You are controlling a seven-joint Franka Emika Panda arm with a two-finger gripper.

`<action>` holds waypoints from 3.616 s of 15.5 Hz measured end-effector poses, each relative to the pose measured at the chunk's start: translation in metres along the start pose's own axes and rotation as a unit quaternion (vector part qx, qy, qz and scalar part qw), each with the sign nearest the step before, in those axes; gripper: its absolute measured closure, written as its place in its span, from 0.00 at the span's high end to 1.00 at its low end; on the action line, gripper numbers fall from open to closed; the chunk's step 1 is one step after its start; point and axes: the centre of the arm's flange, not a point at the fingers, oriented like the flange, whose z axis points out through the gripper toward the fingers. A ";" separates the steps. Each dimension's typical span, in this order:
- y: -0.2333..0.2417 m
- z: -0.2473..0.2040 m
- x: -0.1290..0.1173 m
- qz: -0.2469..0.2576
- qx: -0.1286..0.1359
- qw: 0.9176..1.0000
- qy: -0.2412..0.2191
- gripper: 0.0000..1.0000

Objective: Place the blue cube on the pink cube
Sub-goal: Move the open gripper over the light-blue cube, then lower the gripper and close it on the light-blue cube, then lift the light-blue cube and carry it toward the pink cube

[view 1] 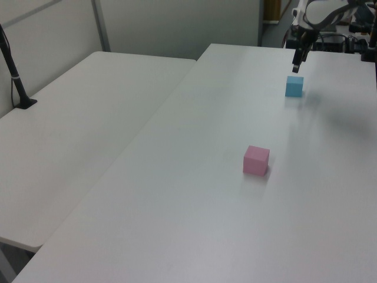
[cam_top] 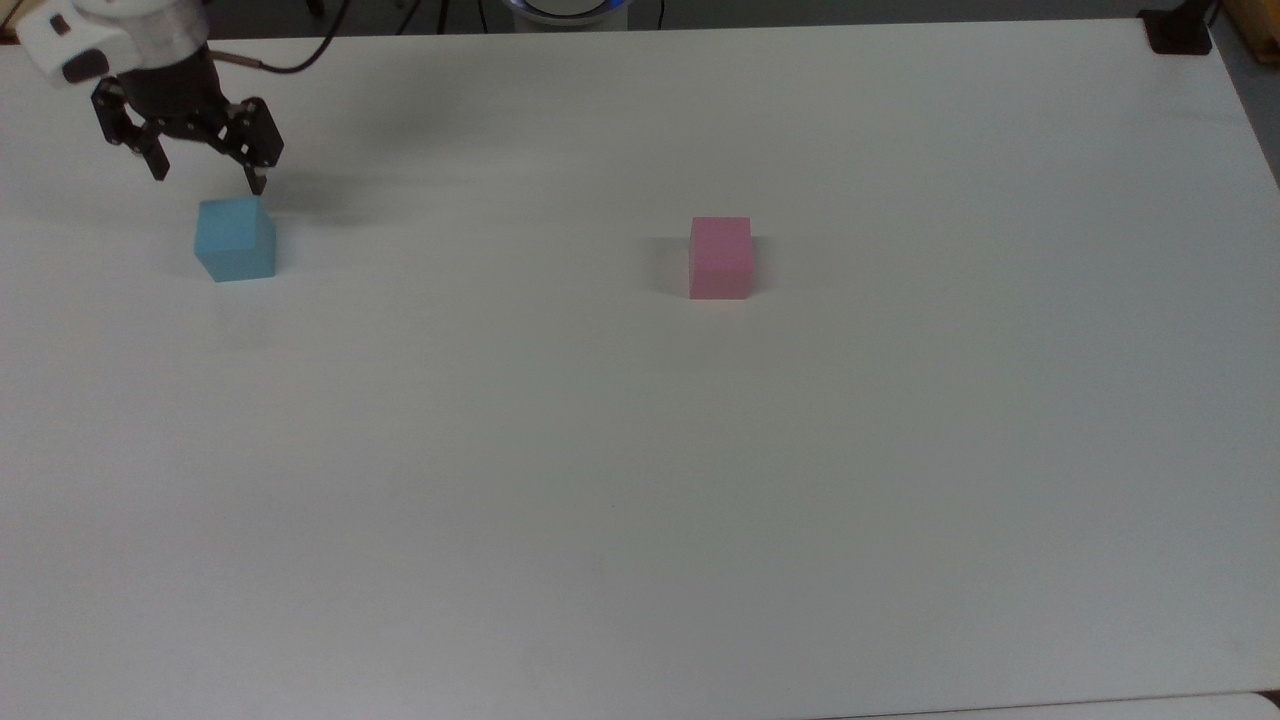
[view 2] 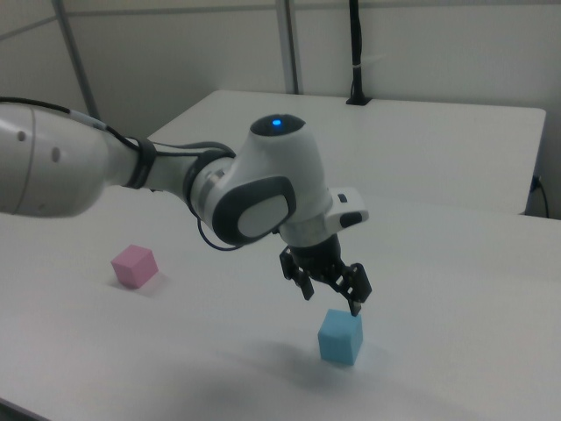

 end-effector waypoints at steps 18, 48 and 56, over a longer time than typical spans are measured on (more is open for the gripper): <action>-0.004 0.059 0.007 0.005 -0.011 1.000 -0.012 0.59; -0.374 -0.146 0.012 0.026 0.096 0.990 -0.099 0.55; -0.394 -0.118 0.016 0.019 0.084 0.991 -0.103 0.55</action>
